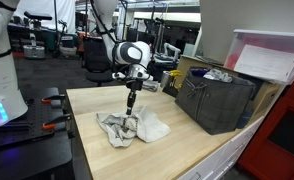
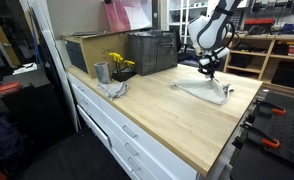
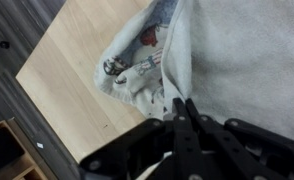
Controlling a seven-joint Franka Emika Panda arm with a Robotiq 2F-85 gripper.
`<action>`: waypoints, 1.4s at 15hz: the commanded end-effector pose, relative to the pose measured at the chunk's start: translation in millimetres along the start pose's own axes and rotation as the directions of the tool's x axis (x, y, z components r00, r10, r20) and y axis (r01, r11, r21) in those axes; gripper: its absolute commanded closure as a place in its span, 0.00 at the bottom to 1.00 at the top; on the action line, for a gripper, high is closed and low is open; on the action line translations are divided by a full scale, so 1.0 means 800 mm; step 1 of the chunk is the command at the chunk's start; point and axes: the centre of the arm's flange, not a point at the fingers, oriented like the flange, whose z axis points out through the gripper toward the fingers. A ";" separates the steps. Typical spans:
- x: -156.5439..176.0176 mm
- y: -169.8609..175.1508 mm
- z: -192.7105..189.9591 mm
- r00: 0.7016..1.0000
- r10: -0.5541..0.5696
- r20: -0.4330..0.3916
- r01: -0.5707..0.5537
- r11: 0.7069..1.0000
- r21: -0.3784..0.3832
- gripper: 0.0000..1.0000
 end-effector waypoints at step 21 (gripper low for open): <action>-0.212 -0.283 -0.204 0.509 -0.773 -0.378 0.861 0.448 0.242 0.99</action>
